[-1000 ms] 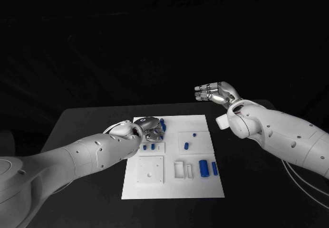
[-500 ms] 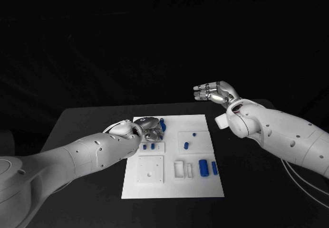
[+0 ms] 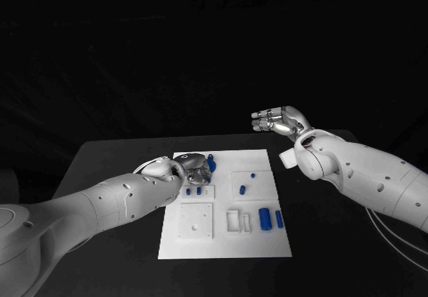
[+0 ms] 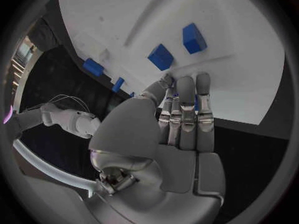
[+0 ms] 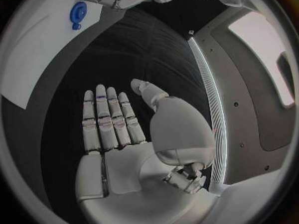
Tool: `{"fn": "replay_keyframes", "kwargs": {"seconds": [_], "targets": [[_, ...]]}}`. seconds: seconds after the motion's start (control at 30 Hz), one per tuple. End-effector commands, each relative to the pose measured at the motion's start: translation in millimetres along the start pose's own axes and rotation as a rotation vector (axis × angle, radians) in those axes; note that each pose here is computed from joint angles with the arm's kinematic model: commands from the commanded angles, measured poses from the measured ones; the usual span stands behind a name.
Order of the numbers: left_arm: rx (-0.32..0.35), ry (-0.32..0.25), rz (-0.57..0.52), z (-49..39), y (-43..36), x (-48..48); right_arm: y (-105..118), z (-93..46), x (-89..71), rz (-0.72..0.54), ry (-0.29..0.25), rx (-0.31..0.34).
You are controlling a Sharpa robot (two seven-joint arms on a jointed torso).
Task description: Assemble the parts on the task board
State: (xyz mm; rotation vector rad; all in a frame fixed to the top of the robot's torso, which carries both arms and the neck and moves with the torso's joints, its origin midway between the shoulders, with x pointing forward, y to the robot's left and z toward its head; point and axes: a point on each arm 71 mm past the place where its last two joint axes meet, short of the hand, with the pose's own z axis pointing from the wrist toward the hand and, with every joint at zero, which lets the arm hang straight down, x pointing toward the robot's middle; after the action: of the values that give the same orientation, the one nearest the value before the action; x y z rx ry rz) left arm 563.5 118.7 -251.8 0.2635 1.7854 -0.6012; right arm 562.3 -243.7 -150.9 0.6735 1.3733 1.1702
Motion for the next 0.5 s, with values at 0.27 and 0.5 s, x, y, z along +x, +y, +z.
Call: {"fn": "replay_keyframes", "kwargs": {"seconds": [0.27, 0.5], "targets": [[-0.006, 0.091, 0.003, -1.0, -1.5, 21.8, 1.8, 0.2, 2.4, -0.005, 0.020, -0.012], [-0.001, 0.095, 0.004, -0.4, -3.7, 23.2, 1.9, 0.3, 2.9, -0.004, 0.021, -0.012]]}}
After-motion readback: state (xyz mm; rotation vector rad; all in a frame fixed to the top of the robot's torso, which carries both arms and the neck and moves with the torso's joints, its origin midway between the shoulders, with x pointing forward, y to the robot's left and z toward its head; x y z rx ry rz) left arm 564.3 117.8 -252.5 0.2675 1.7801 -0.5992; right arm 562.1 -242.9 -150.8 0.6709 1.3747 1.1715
